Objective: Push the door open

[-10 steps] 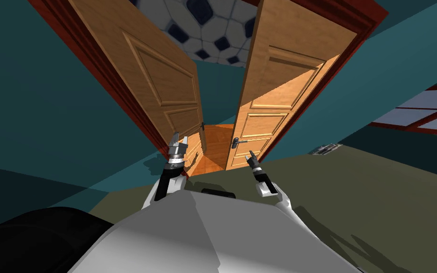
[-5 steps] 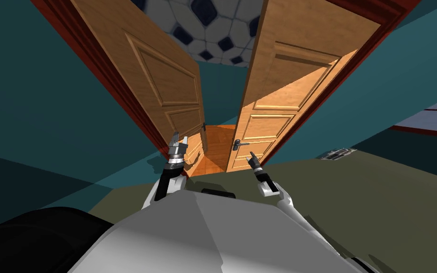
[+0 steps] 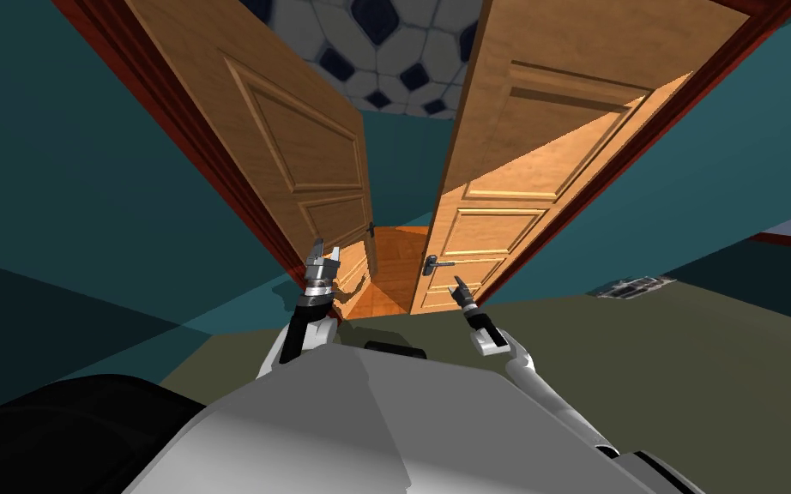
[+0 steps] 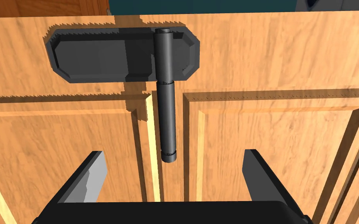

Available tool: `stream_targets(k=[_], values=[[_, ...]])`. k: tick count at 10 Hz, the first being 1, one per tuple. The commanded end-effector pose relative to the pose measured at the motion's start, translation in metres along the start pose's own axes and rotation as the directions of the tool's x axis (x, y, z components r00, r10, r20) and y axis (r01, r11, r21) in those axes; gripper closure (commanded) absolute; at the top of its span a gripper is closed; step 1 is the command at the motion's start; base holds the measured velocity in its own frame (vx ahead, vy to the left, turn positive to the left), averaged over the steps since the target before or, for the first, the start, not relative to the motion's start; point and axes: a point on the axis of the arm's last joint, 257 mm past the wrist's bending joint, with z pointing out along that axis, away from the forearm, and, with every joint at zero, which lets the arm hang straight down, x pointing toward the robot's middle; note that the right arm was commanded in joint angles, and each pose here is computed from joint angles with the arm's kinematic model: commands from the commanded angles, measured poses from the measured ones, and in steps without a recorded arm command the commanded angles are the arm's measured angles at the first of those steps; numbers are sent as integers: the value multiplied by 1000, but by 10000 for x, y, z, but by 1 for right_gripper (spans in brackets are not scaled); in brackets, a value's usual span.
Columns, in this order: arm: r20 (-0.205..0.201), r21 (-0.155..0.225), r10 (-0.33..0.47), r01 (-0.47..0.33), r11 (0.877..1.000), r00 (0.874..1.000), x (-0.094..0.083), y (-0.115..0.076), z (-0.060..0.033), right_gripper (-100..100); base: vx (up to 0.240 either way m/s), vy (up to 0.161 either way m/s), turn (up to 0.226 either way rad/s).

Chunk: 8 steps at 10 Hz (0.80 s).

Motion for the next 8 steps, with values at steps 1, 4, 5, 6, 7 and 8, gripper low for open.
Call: stream_targets(k=[1, 4, 5, 6, 7, 8], values=[[5, 19, -1, 1, 1000, 1000, -77, -59, -1, -100, 62, -30, 76], [17, 13, -1, 1, 1000, 1000, -78, -52, 33, -100, 104, -3, 48], [20, 13, -1, 1, 1000, 1000, -83, -54, 44, -100, 175, 8, 43], [27, 13, -1, 1, 1000, 1000, -95, -60, 67, -100, 184, 42, 53], [34, 14, -1, 0, 1000, 999, -106, -65, 90, -100, 220, 30, 69], [40, 14, -1, 0, 1000, 999, -115, -71, 111, -100, 223, 6, 69]])
